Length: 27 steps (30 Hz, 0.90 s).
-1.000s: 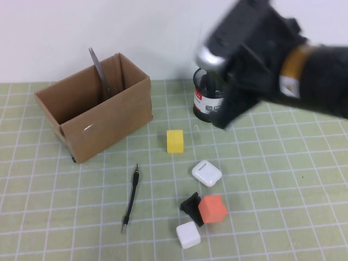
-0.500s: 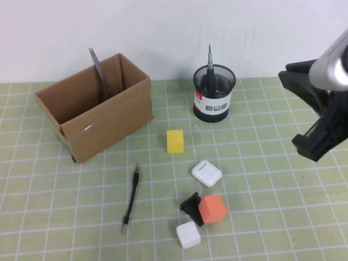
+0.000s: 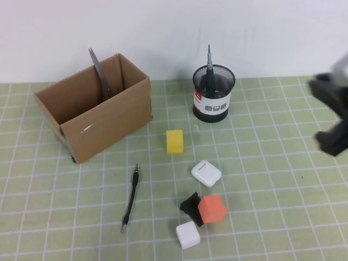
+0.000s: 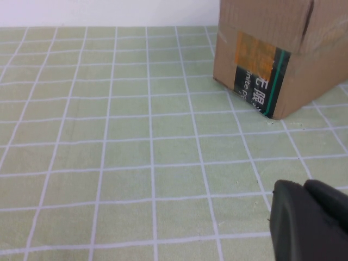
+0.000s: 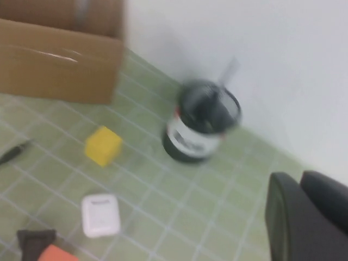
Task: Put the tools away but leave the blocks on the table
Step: Pick up the long Screwdriver from the table
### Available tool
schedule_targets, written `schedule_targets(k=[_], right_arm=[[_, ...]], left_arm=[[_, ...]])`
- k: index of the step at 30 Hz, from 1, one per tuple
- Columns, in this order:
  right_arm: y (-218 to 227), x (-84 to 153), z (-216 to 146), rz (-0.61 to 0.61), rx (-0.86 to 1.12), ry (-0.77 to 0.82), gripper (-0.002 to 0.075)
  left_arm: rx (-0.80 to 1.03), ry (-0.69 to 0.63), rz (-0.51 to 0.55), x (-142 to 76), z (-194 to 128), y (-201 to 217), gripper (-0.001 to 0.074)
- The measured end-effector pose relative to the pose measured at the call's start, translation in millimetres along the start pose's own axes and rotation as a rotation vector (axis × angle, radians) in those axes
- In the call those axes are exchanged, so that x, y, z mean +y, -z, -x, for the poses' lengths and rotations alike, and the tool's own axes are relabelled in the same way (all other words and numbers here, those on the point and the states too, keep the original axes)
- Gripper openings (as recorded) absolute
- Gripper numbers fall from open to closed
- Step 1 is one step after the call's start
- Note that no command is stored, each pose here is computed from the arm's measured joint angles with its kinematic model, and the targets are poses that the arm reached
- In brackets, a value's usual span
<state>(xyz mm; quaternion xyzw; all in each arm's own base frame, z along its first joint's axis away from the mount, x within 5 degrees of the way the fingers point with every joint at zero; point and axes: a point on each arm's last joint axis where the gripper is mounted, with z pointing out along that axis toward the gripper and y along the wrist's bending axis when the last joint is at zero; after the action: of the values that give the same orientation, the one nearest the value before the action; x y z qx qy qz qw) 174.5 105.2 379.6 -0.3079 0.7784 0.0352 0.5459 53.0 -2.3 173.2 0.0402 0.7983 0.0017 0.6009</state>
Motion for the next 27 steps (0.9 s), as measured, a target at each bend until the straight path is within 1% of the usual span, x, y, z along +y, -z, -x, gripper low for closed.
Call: schedule_targets(k=[3, 5, 7, 9, 13, 17, 20, 22, 27], right_arm=[[7.7, -16.1, -26.3, -0.066, 0.026, -0.174, -0.0007], [14.3, -23.8, -51.5, -0.13, 0.018, -0.282, -0.0007], [22.5, -29.2, -72.4, -0.202, -0.025, -0.347, -0.0007], [30.3, -28.8, -97.1, -0.269, -0.066, -0.379, -0.0007], [40.6, -18.9, -144.6, -0.366, -0.108, -0.409, -0.0007], [47.5, -0.2, -196.2, -0.444, -0.096, -0.434, -0.0007], [49.8, 13.3, -227.9, -0.491, -0.092, -0.45, -0.0007], [52.1, 18.9, -240.5, -0.522, -0.097, -0.46, -0.0008], [61.8, 27.6, -255.3, -0.568, -0.046, -0.501, -0.0007]], left_arm=[[0.0, 0.0, 0.0, 0.0, 0.0, 0.0, -0.0004], [0.0, 0.0, 0.0, 0.0, 0.0, 0.0, -0.0004], [0.0, 0.0, 0.0, 0.0, 0.0, 0.0, -0.0004], [0.0, 0.0, 0.0, 0.0, 0.0, 0.0, -0.0004], [0.0, 0.0, 0.0, 0.0, 0.0, 0.0, -0.0004], [0.0, 0.0, 0.0, 0.0, 0.0, 0.0, -0.0004], [0.0, 0.0, 0.0, 0.0, 0.0, 0.0, -0.0004], [0.0, 0.0, 0.0, 0.0, 0.0, 0.0, -0.0004], [0.0, 0.0, 0.0, 0.0, 0.0, 0.0, -0.0004]])
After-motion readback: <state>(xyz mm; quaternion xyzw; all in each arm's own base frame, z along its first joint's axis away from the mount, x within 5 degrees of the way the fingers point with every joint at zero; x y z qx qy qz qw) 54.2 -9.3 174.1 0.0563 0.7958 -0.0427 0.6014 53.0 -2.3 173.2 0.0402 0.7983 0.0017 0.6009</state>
